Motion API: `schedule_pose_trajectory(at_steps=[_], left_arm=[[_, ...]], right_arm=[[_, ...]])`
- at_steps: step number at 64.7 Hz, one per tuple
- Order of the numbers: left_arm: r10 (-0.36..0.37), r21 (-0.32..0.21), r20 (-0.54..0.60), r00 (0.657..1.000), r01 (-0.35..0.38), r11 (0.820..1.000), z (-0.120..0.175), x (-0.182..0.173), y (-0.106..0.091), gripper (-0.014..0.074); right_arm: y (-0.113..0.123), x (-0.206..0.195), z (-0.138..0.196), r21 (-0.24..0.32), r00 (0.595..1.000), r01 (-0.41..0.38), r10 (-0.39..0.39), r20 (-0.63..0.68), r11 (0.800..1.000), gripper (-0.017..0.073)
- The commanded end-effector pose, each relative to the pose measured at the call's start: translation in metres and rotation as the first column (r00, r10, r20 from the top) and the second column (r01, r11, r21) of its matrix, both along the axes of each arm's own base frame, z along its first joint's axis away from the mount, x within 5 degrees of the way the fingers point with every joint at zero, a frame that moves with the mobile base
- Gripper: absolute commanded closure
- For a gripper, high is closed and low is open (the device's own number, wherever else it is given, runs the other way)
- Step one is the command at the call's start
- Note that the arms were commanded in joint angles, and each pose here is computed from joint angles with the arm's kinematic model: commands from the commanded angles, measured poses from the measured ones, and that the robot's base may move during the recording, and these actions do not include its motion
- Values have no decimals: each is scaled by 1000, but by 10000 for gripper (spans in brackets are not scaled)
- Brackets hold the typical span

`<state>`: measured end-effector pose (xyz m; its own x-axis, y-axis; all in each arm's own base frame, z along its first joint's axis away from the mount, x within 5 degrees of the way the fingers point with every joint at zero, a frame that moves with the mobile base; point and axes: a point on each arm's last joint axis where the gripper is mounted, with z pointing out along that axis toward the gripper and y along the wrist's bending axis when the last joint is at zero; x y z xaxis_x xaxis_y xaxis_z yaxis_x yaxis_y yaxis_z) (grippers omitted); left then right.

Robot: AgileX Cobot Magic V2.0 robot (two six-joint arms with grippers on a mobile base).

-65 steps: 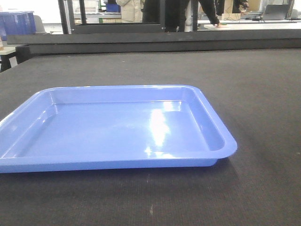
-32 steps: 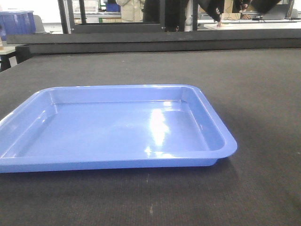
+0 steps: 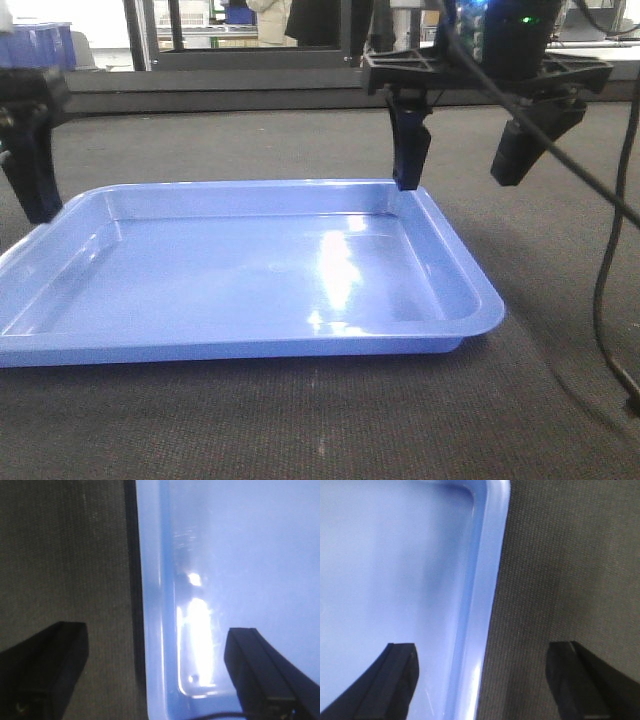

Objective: Grab blue tray and place on right shelf
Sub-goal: 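Move both grippers over opposite rims of the light-blue tray, then lower both grippers and close them on the tray rims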

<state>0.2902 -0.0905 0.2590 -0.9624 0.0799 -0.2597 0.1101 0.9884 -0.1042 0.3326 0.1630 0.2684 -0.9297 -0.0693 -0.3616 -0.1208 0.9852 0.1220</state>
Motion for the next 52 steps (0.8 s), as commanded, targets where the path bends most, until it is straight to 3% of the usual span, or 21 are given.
schedule_pose_trajectory(at_steps=[1, 42, 47, 52], left_arm=[[14, -25, 62, 998, -12, 1000, 10, 7, -3, 143], [19, -5, -26, 999, -19, 1000, -27, 24, -9, 143], [20, -6, -32, 999, -20, 1000, -29, 25, -9, 146], [21, -8, -34, 999, -21, 1000, -29, 25, -9, 190]], right_arm=[[1, 4, 20, 29, 996, -6, 4, 91, 1000, -52], [11, 20, -26, 0, 1000, -1, 1, -4, 1000, -50], [11, 21, -27, 0, 1000, -1, 1, -5, 1000, 2], [11, 20, -29, -5, 1000, -1, 1, -16, 1000, 137]])
